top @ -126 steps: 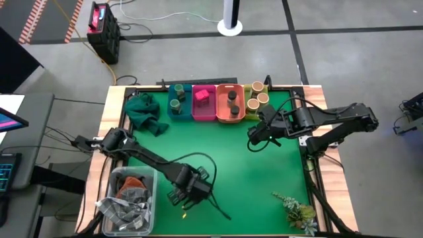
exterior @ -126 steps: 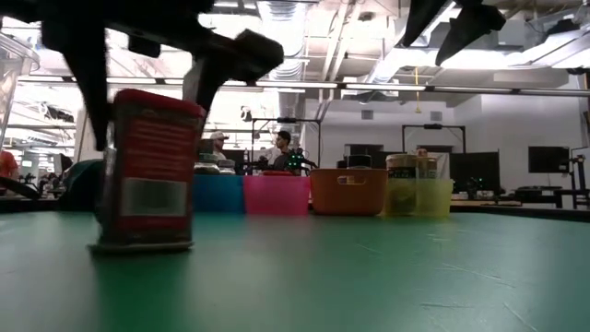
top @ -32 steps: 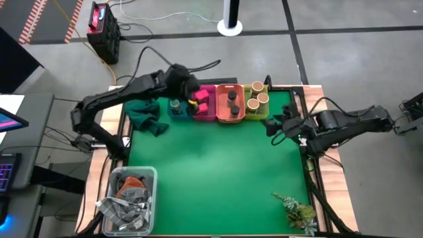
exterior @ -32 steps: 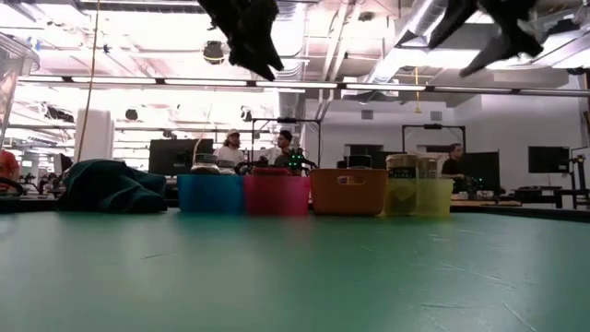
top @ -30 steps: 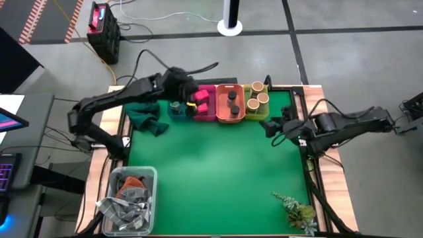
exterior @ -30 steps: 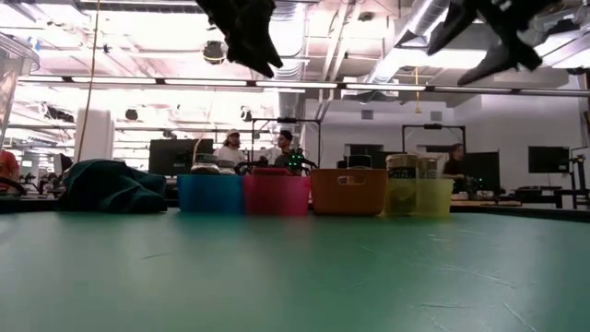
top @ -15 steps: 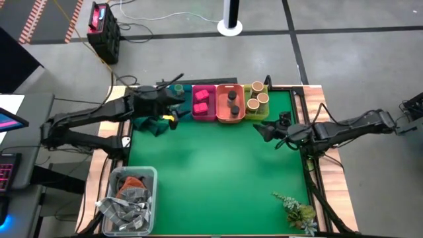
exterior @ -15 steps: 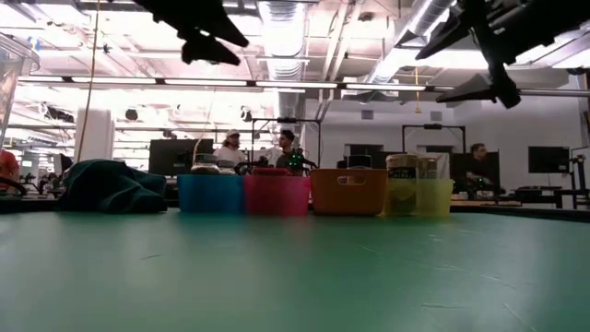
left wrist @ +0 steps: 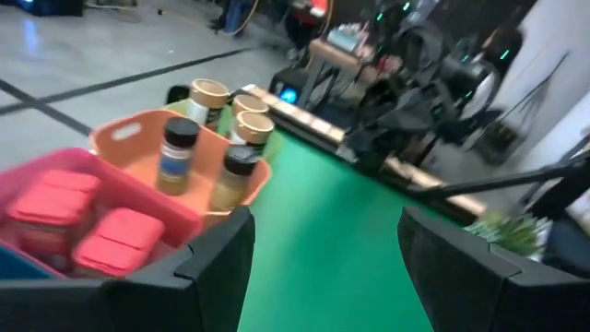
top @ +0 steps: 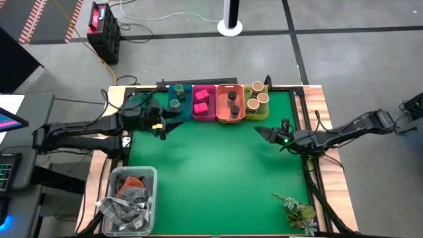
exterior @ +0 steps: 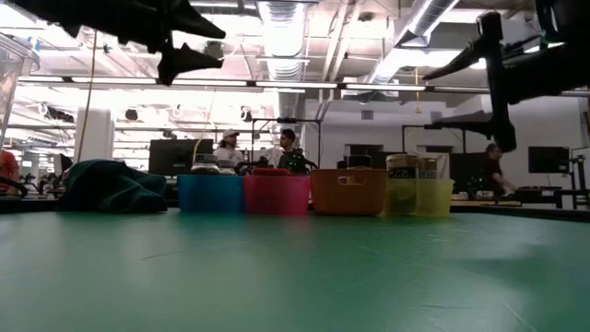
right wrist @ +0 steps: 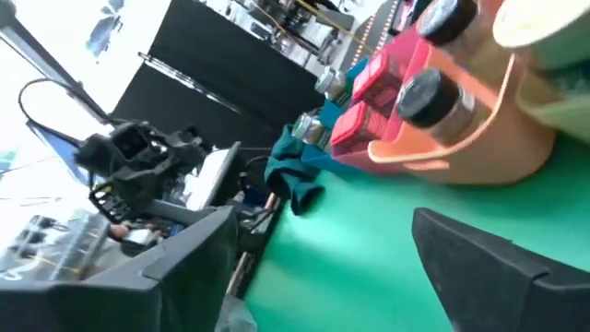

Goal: Sort spices by type
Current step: Return to Home Position

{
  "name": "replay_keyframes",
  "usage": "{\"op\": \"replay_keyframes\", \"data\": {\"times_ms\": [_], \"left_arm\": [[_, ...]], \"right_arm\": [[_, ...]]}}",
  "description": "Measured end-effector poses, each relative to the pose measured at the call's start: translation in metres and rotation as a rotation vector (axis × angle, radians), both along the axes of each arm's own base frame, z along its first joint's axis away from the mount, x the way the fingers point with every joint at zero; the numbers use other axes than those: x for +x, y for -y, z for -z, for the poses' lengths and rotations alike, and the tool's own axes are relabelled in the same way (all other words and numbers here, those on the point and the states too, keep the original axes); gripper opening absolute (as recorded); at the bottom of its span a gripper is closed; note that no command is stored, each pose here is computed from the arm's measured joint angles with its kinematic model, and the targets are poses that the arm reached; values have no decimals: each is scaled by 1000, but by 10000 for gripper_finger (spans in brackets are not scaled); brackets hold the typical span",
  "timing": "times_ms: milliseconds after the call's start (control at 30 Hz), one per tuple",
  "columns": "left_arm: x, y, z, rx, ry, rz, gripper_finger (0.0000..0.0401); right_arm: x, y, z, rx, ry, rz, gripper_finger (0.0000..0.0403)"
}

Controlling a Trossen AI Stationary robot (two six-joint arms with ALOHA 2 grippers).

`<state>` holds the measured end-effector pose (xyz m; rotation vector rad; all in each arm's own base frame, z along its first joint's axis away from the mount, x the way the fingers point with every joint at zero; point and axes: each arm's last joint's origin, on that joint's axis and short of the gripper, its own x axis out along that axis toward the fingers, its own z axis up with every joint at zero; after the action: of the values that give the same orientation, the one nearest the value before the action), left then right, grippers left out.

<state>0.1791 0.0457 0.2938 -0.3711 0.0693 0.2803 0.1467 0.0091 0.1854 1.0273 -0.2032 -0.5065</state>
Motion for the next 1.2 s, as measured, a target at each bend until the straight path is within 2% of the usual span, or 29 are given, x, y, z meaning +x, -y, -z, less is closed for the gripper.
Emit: {"op": "replay_keyframes", "data": {"times_ms": [167,467,567,733,900,1200], "left_arm": [[-2,7,22,-80,30,27,253],[-4,16,56,-173,-20,57,252],[-7,17,55,-185,23,67,247],[-16,18,47,-142,64,55,233],[-30,19,45,-120,43,6,218],[-48,20,44,-122,26,-12,197]], "right_arm": [[4,-5,5,30,39,-21,333],[11,-16,5,-33,58,-90,309],[7,-16,1,-30,97,-96,298],[-3,-13,-13,-93,149,-92,285],[-15,-7,-20,-124,160,-78,284],[-42,3,-22,-137,147,-58,284]]}}
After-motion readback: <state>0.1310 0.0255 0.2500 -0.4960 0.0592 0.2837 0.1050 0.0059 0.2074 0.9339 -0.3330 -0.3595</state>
